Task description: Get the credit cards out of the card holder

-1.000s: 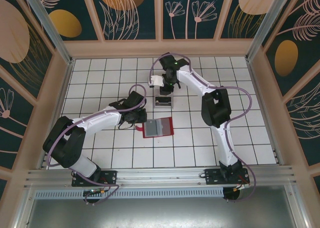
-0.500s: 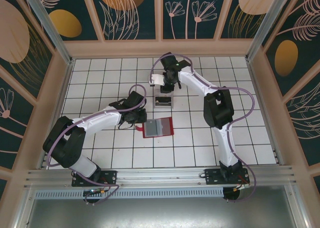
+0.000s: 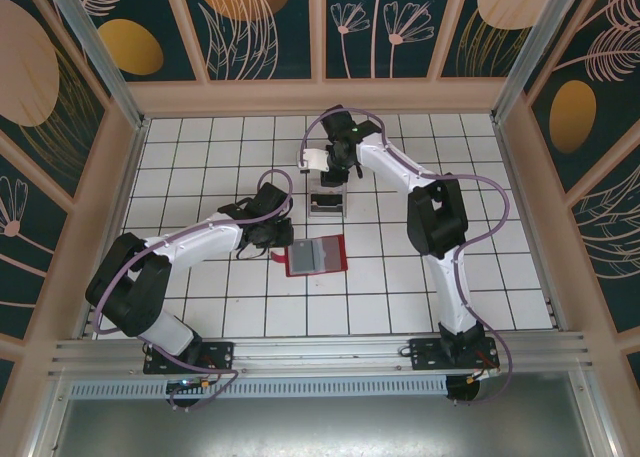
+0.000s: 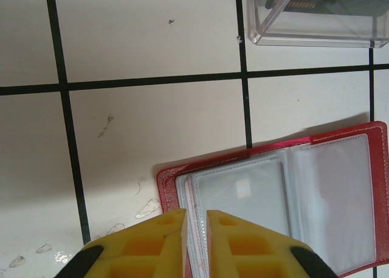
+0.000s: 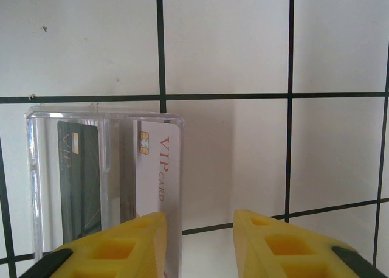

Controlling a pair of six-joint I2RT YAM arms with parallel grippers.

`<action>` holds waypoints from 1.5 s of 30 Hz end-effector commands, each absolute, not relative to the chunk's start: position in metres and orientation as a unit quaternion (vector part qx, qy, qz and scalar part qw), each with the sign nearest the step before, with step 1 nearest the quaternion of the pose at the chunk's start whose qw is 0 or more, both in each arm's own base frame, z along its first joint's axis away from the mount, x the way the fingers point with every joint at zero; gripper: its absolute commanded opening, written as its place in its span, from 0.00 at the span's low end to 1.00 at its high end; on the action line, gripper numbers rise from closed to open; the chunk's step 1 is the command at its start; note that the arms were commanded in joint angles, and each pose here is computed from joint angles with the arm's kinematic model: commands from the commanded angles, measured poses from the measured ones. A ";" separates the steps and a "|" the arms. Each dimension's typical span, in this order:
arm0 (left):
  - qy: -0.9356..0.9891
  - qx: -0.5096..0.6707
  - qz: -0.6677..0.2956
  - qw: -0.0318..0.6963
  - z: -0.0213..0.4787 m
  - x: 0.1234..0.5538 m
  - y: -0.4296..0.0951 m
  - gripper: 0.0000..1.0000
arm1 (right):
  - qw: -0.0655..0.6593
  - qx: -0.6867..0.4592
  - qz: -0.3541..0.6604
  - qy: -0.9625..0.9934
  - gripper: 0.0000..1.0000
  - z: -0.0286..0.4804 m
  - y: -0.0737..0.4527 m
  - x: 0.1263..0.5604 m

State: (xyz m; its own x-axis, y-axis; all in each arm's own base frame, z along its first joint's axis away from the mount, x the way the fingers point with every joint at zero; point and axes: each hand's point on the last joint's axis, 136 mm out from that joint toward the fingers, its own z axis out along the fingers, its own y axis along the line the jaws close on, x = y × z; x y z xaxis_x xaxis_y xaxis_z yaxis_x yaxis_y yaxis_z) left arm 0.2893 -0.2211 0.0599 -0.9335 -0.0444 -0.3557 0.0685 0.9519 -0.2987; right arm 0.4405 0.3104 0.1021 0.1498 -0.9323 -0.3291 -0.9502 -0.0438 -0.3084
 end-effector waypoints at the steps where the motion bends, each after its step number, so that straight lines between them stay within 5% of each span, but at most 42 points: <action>1: 0.971 0.004 -0.149 0.187 0.066 0.289 -0.218 0.18 | 0.202 -0.720 0.041 0.663 0.35 0.083 0.307 0.432; 19: 0.970 0.001 -0.151 0.190 0.067 0.288 -0.216 0.18 | 0.197 -0.725 0.057 0.658 0.35 0.088 0.310 0.427; 25: 0.970 -0.004 -0.140 0.200 0.070 0.290 -0.211 0.18 | 0.253 -0.687 0.048 0.679 0.37 0.126 0.316 0.440; 36: 0.966 -0.017 -0.141 0.216 0.073 0.300 -0.202 0.19 | 0.341 -0.425 0.158 0.823 0.37 0.187 0.318 0.433; 45: 0.961 -0.038 -0.166 0.218 0.075 0.315 -0.184 0.19 | 0.229 -0.162 0.316 0.906 0.26 0.177 0.316 0.373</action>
